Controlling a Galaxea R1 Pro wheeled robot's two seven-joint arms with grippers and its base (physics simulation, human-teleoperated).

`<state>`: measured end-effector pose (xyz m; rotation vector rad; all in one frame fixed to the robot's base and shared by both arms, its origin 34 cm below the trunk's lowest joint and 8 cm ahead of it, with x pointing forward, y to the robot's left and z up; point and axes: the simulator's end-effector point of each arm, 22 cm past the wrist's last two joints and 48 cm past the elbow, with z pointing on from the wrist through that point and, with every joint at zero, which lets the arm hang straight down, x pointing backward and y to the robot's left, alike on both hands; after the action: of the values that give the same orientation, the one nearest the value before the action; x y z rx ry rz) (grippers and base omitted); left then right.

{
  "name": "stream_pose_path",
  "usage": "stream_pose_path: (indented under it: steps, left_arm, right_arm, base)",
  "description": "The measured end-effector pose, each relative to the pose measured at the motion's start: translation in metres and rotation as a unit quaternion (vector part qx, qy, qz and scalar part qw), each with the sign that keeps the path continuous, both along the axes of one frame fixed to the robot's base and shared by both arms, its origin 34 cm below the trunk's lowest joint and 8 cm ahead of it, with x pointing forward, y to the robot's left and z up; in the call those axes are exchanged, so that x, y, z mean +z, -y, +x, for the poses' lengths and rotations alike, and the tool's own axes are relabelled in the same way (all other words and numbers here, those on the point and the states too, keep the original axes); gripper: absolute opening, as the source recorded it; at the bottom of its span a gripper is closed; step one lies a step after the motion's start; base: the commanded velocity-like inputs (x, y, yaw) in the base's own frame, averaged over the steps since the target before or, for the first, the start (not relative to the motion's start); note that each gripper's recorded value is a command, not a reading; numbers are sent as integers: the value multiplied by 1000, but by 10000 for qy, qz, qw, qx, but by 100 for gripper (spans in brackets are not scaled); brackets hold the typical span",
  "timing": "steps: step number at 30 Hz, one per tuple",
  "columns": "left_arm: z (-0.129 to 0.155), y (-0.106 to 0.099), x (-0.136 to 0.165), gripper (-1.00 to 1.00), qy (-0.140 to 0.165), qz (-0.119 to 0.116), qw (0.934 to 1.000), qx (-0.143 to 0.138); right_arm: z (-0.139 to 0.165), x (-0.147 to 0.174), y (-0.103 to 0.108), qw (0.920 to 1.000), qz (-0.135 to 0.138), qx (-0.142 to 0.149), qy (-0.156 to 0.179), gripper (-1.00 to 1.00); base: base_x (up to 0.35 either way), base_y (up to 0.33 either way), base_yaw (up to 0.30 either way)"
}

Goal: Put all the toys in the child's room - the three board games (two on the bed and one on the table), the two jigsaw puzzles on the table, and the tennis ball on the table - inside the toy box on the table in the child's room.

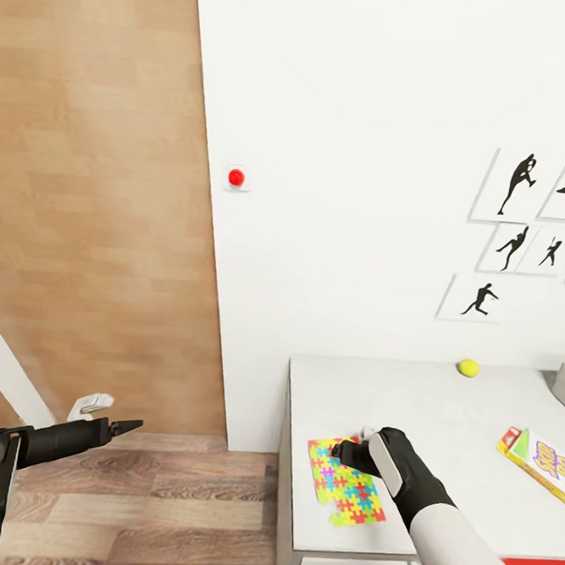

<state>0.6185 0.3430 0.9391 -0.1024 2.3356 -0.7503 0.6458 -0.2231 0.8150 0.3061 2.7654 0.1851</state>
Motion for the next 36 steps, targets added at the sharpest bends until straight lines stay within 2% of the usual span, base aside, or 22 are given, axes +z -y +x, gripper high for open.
stream_pose_path:
  steps: [36]
  left_arm:
    - [0,0,0,100,6,3,10000,-3]
  right_arm:
    - [0,0,0,10000,-8,2,0,100]
  base:
    - [-2,114,0]
